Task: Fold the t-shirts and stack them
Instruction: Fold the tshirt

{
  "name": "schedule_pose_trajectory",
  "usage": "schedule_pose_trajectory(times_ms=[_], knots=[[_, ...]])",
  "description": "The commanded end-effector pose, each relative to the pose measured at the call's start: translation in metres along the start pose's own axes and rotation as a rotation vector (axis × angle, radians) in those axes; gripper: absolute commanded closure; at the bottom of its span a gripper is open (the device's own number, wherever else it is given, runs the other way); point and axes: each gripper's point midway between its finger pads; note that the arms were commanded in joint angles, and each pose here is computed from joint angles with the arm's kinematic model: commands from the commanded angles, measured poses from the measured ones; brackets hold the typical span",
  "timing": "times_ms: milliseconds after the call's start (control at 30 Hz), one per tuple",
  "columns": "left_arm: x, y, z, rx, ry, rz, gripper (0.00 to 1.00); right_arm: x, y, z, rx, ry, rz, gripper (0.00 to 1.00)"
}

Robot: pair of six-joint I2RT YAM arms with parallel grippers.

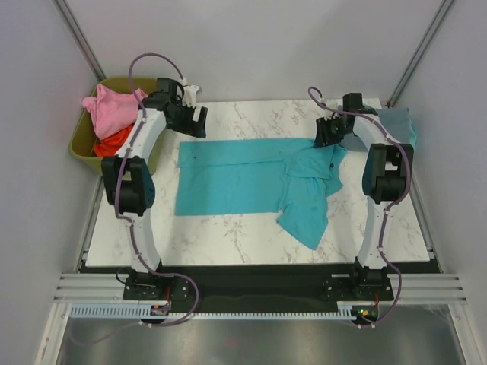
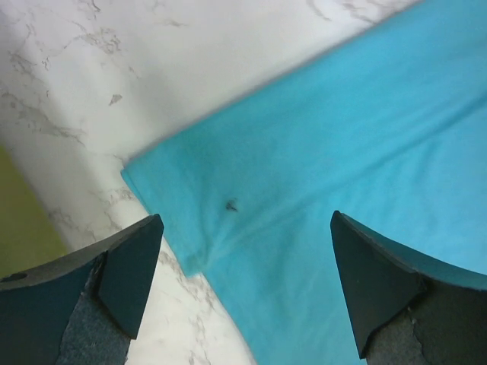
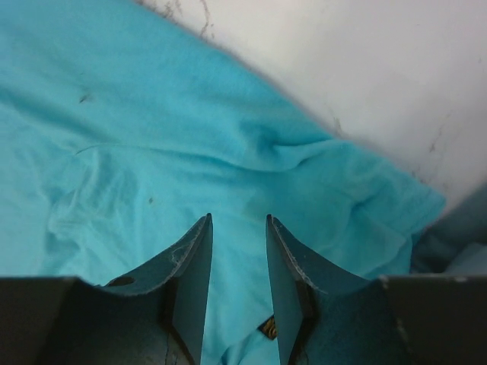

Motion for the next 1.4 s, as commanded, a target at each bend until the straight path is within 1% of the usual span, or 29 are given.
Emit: schedule_pose_trajectory(times_ms=[0, 33, 67, 133, 167, 267, 400, 567, 733, 867, 1133, 1367], knots=[[-0.043, 0.058, 0.008, -0.084, 0.021, -0.101, 0.01, 0.015, 0.046, 0.034, -0.115, 0.070, -0.038, 0.58], [-0.052, 0.060, -0.001, -0.070, 0.030, -0.132, 0.01, 0.018, 0.048, 0.028, -0.104, 0.061, -0.038, 0.57], [-0.061, 0.058, -0.025, -0.018, 0.059, -0.155, 0.01, 0.018, 0.050, 0.025, -0.102, 0.053, -0.039, 0.57], [-0.070, 0.057, -0.048, 0.028, 0.094, -0.181, 0.01, 0.024, 0.050, 0.015, -0.087, 0.044, -0.026, 0.57], [-0.075, 0.050, -0.072, 0.084, 0.123, -0.198, 0.01, 0.024, 0.052, 0.013, -0.084, 0.042, -0.029, 0.57], [-0.083, 0.045, -0.098, 0.136, 0.159, -0.217, 0.01, 0.027, 0.053, 0.005, -0.069, 0.037, -0.029, 0.57], [-0.087, 0.037, -0.116, 0.183, 0.184, -0.237, 0.01, 0.030, 0.056, 0.006, -0.075, 0.027, -0.027, 0.57], [-0.086, 0.019, -0.135, 0.249, 0.210, -0.250, 0.01, 0.028, 0.058, 0.010, -0.083, 0.023, -0.036, 0.57], [-0.087, 0.003, -0.154, 0.314, 0.235, -0.263, 0.01, 0.012, 0.052, 0.002, -0.056, 0.017, -0.085, 0.57], [-0.086, -0.004, -0.162, 0.339, 0.246, -0.267, 0.01, -0.001, 0.044, -0.001, -0.046, -0.003, -0.108, 0.57], [-0.079, -0.003, -0.165, 0.341, 0.268, -0.259, 0.01, -0.043, 0.023, -0.002, -0.046, -0.054, -0.156, 0.57], [-0.071, 0.002, -0.163, 0.324, 0.283, -0.246, 0.01, -0.055, 0.005, -0.009, -0.024, -0.068, -0.156, 0.57]])
Point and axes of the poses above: each gripper's point midway between its finger pads, its own y axis back along the fingers, its own x axis along the line the jaws close on, z = x × y, and after that the axes turned 2 degrees about -y, right-handed
